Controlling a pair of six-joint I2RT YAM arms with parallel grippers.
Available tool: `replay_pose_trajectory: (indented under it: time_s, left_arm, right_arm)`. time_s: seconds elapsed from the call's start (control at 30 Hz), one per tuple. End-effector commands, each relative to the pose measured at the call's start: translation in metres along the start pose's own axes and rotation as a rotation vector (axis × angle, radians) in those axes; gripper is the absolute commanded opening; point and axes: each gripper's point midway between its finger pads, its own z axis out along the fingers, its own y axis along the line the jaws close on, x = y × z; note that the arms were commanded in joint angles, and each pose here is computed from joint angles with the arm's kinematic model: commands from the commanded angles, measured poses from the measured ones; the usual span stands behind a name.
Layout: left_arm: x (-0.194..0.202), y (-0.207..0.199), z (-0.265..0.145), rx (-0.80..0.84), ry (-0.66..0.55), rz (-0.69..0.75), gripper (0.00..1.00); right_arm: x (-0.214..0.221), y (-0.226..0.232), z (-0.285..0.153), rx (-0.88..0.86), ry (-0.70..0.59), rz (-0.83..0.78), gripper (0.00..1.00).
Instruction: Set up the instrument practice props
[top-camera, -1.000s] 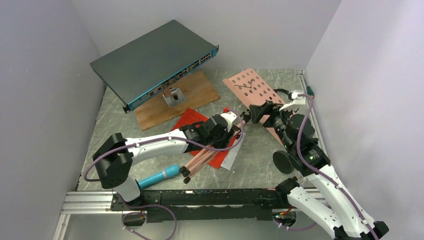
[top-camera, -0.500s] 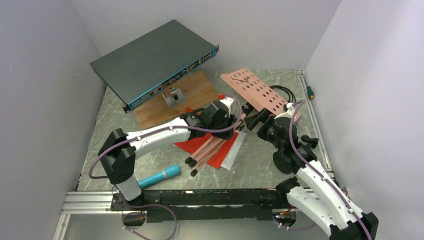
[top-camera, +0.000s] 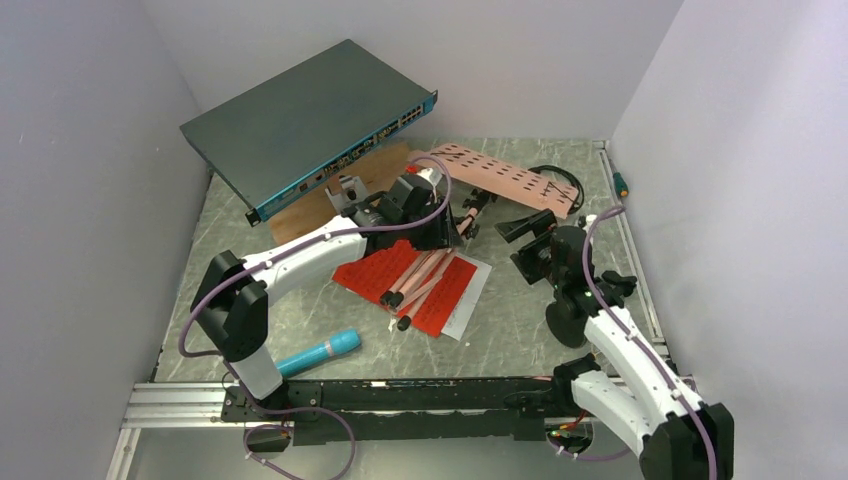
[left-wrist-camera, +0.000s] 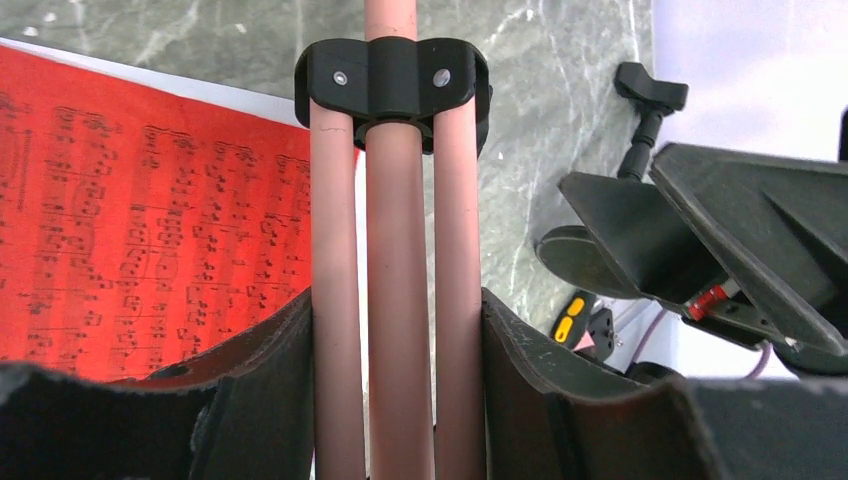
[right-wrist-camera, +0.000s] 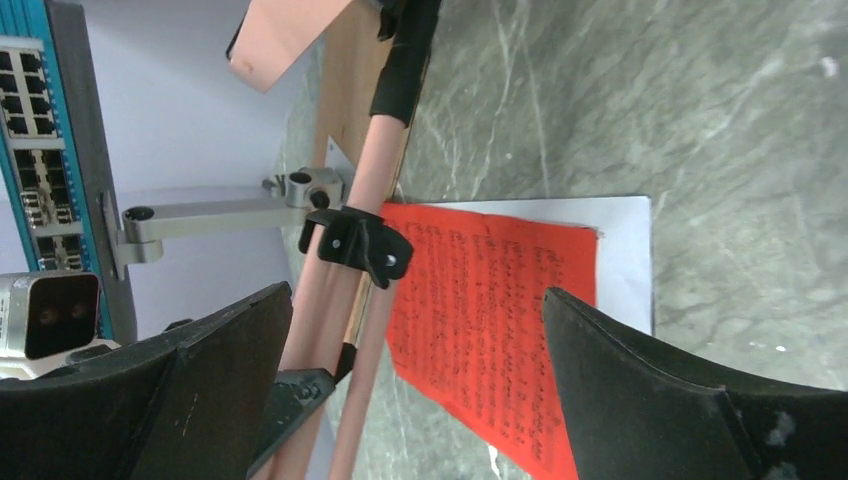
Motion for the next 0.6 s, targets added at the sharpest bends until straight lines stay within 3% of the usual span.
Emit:
replay_pose_trajectory:
  time_s: [0.0,0.1,0.27,0.57]
  left_arm:
    - [-0.067,-0.128,-0.060,0.485,-0.242,0.125,0.00]
    - [-0.059,-0.129,-0.062,0.538,-0.244,0.166,0.00]
    - [-0.042,-0.124,-0.059,0.558,-0.253,0.244,0.00]
    - [-0.018,-0.126,-0.048,0.453,-0.283,0.456,0.00]
  right_arm:
    - [-0.009,0.055,0.001,-0.141,0.020,0.025,0.98]
    - [-0.012,0.051,0.007,-0.112,0.010,0.023,0.92]
    - [-0.005,0.043,0.021,-0.026,0.066,0.018,0.68]
    - [0.000,0.009,0.047,0.245,0.113,-0.117,0.70]
